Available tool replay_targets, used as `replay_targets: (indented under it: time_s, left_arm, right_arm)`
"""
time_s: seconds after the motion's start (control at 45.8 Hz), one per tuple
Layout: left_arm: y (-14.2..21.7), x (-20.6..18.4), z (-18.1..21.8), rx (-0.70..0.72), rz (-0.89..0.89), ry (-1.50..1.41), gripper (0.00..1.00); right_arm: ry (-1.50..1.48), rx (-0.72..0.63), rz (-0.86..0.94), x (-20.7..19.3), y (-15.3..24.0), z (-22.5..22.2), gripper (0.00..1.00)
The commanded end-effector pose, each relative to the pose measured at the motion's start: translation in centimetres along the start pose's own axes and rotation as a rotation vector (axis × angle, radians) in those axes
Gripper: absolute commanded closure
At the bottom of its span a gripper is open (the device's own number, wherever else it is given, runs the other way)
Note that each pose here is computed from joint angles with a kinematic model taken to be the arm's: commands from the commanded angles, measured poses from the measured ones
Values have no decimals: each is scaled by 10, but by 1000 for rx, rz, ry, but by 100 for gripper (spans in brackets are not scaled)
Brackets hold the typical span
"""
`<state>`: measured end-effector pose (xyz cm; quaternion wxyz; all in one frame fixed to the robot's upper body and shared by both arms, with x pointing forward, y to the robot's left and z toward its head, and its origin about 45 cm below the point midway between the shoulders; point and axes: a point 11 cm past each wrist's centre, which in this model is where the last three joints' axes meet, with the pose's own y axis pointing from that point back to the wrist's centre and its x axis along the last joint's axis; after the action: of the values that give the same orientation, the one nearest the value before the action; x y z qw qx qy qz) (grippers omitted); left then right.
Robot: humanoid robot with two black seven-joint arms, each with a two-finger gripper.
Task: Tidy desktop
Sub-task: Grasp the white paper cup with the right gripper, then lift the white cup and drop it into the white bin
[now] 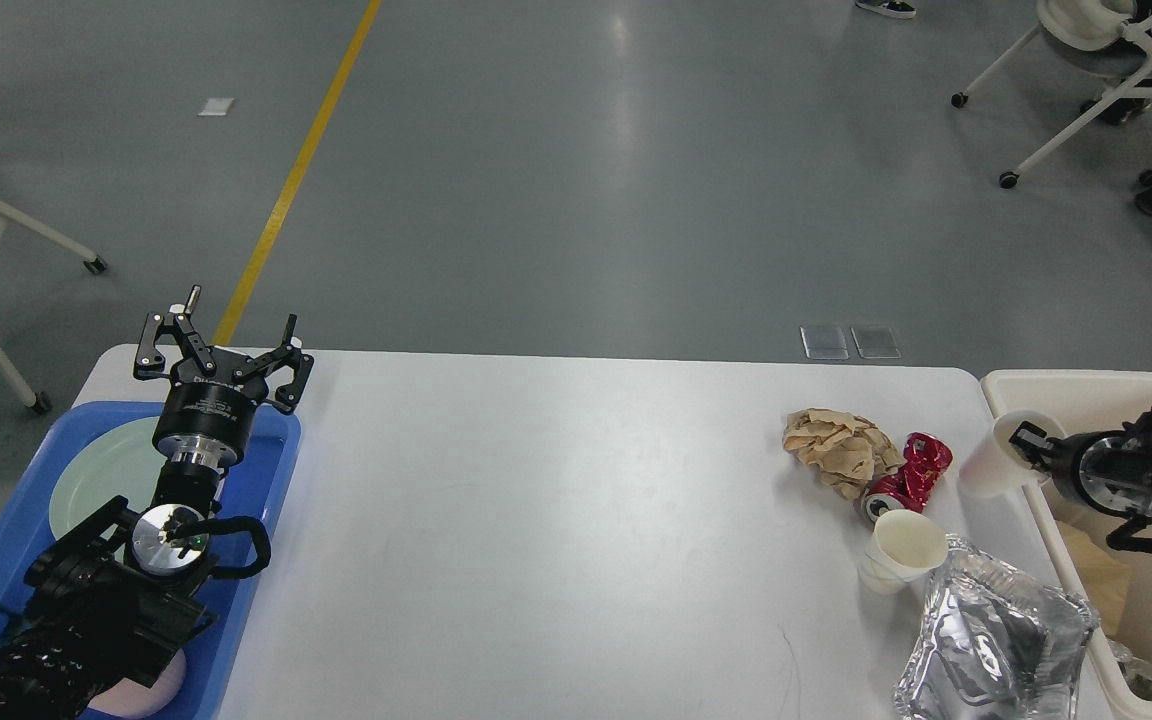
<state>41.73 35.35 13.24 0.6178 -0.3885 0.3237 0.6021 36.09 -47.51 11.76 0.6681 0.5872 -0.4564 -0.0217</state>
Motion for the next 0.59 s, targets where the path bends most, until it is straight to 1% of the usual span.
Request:
replay_targets:
  time_s: [0.0, 0.153, 0.24, 0.35, 0.371, 0.415, 0.481, 0.568]
  left_arm:
    - [0, 0, 0, 0, -1, 0, 3]
    - [0, 0, 0, 1, 0, 0, 3]
    - [0, 0, 0, 0, 0, 0, 3]
    - [0, 0, 0, 0, 0, 0, 3]
    - [0, 0, 0, 0, 0, 0, 3]
    - [0, 0, 0, 0, 0, 0, 3]
    - [0, 0, 0, 0, 0, 0, 3]
    - [0, 0, 0, 0, 0, 0, 3]
  right_arm:
    - [-20, 22, 14, 18, 10, -8, 100]
    - [-53, 91, -46, 38, 39, -32, 100]
    - [-58, 179, -92, 50, 70, -65, 100]
    - [-20, 338, -163, 63, 130, -126, 100]
    - [4, 388, -185, 65, 151, -145, 100]
    - [48, 453, -225, 65, 181, -169, 100]
    - [133, 535, -287, 58, 224, -199, 100]
    - [260, 585, -382, 34, 266, -223, 100]
